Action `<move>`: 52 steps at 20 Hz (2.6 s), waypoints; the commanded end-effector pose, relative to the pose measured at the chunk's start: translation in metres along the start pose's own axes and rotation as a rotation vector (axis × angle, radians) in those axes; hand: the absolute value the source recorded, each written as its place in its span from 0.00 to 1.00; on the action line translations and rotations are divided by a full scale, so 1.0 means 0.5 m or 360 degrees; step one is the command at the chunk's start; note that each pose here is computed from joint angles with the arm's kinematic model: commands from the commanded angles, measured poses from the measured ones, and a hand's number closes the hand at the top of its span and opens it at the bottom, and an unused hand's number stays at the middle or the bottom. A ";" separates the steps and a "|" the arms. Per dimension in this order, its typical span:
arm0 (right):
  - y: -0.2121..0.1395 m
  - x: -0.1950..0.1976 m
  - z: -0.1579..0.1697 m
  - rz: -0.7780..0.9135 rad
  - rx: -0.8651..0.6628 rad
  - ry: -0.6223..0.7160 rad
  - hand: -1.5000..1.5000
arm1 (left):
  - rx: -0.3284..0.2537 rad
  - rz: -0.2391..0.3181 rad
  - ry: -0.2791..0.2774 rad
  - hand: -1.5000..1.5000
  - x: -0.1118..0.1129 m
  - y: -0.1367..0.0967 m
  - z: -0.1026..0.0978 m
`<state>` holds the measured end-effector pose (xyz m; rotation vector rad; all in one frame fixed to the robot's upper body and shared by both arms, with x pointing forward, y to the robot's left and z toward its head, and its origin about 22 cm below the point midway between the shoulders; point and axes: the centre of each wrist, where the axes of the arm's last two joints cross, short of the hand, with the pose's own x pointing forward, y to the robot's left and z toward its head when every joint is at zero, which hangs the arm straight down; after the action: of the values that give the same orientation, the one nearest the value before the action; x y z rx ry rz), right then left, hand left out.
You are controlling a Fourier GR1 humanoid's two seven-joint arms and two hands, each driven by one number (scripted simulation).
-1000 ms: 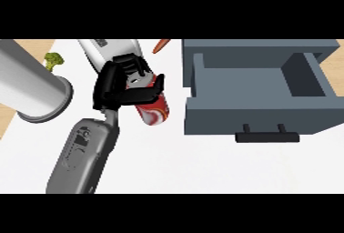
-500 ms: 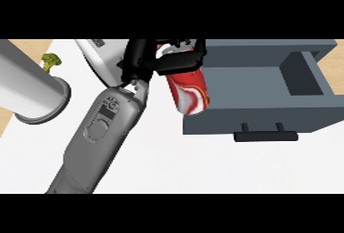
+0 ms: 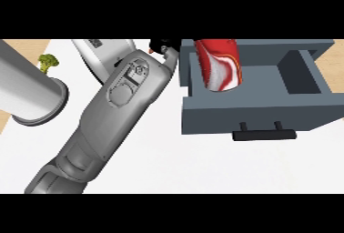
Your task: Pick up the can, place it into the drawer and close the drawer
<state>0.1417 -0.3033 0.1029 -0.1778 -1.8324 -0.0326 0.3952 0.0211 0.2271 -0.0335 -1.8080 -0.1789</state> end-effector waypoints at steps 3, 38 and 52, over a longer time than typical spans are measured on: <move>0.000 0.000 -0.025 0.0016 0.0010 -0.0007 0.00 | -0.0003 -0.0039 0.0037 1.00 0.042 -0.041 -0.031; 0.024 -0.006 -0.072 0.0011 0.0091 -0.0070 0.00 | 0.0115 -0.0426 0.0012 1.00 -0.108 -0.063 -0.050; 0.034 0.023 -0.078 0.0022 0.0118 -0.0080 0.00 | 0.0284 -0.0465 0.0071 0.00 -0.159 -0.042 -0.043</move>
<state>0.1799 -0.2889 0.1185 -0.1363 -1.8844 0.0495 0.4312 -0.0038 0.1655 0.3382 -1.7722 -0.2368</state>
